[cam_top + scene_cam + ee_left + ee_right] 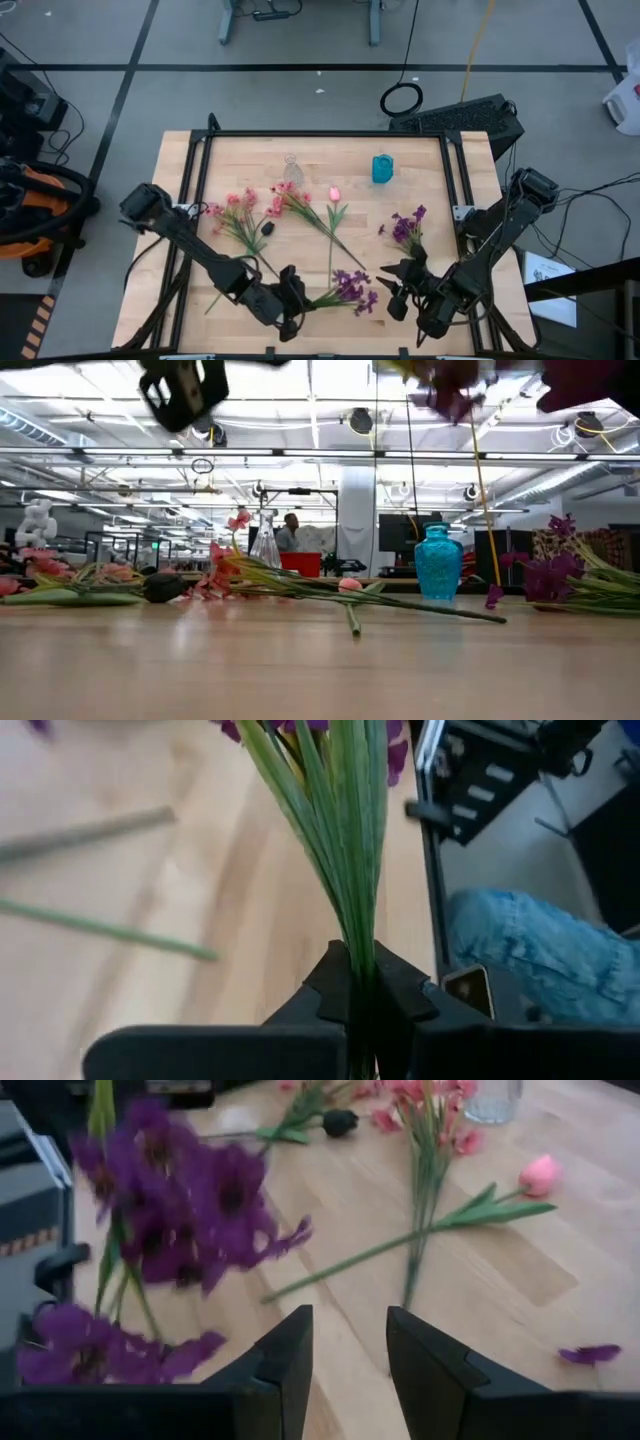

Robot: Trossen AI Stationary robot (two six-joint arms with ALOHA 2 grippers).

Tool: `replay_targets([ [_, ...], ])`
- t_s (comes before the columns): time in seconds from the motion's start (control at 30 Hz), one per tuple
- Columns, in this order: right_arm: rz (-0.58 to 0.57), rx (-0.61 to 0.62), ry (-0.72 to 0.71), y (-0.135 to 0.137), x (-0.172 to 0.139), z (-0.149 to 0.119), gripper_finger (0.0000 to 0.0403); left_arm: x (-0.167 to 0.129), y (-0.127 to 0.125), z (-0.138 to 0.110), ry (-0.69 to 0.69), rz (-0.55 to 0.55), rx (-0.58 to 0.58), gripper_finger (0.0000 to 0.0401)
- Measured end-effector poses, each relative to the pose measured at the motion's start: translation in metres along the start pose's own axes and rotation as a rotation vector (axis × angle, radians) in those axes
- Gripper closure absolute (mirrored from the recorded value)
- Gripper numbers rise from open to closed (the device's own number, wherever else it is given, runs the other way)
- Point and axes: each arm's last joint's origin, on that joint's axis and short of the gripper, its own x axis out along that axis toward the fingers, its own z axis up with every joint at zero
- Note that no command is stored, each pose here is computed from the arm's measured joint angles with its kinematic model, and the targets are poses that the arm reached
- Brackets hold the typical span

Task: Sort flowers into vase by color
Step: Move the bottom purple flower to the middle right of the table

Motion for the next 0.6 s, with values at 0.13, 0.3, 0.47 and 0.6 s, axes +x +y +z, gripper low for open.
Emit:
replay_targets([
  [0.13,0.019,0.035,-0.046,0.004,0.003,-0.001,0.0282,-0.021,0.000,0.016,-0.064,0.034,0.090,0.0384],
  [0.3,0.057,0.021,-0.078,0.014,0.009,-0.004,0.0282,-0.055,0.003,0.040,-0.187,0.059,0.164,0.0385],
  [0.47,0.093,-0.004,-0.198,0.034,0.022,-0.007,0.0282,-0.074,0.001,0.060,-0.391,0.064,0.254,0.0385],
  [0.6,0.135,-0.049,-0.284,0.052,0.041,-0.005,0.0282,-0.077,-0.003,0.079,-0.574,0.030,0.304,0.0385],
])
